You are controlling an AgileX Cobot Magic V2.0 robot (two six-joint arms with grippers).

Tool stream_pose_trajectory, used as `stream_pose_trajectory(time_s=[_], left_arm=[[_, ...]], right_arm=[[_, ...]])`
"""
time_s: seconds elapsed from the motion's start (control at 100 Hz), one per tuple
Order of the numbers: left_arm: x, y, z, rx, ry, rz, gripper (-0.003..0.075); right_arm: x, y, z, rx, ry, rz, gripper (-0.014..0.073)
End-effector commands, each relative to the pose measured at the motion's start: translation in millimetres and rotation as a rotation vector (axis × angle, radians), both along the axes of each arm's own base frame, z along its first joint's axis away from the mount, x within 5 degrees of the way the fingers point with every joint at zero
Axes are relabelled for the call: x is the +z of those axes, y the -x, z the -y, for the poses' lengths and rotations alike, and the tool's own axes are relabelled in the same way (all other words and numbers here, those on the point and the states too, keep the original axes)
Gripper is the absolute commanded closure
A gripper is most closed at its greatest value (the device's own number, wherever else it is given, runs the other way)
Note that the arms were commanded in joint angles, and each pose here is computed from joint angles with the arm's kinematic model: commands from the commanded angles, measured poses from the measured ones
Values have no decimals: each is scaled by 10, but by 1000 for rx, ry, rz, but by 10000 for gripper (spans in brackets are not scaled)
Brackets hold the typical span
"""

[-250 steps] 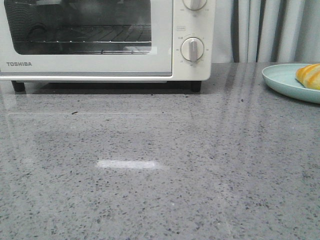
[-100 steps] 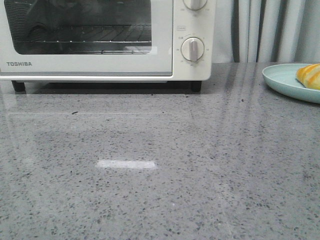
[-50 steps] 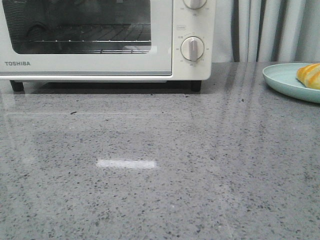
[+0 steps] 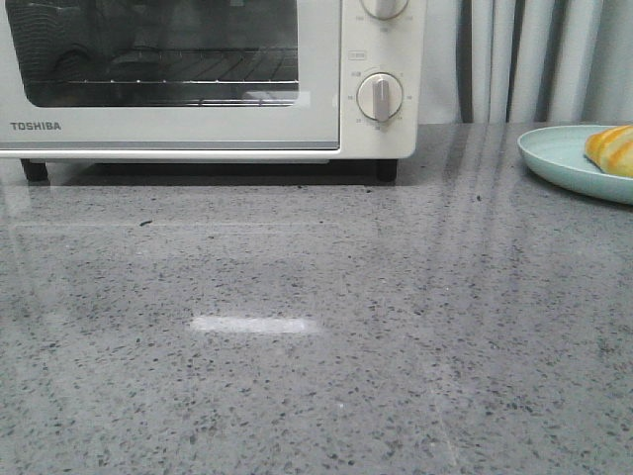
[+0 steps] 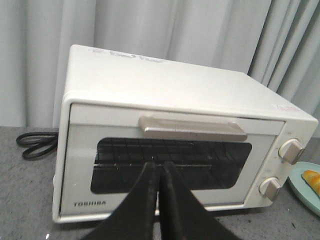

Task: Put bread in oven
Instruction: 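Hook the left gripper on the oven door handle and pull it down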

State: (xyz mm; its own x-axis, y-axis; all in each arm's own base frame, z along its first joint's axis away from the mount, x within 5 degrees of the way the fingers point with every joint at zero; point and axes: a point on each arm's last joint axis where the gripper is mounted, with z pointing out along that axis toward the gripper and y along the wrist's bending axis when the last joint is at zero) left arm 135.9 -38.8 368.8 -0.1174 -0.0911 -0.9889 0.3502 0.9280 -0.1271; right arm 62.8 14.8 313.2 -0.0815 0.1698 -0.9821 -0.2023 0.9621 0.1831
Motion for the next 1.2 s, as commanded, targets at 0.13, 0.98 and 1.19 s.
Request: stream_pose_trajectory(time_s=[0.13, 0.98, 1.19], left_arm=[[418, -490, 288, -101, -75, 68, 741], [-11, -1370, 650, -178, -217, -133, 742], [-39, -1368, 648, -177, -220, -140, 742]], right_arm=[[160, -14, 5, -7, 2, 75, 664], [143, -14, 3, -5, 6, 56, 664], [143, -14, 3, -5, 6, 56, 664]])
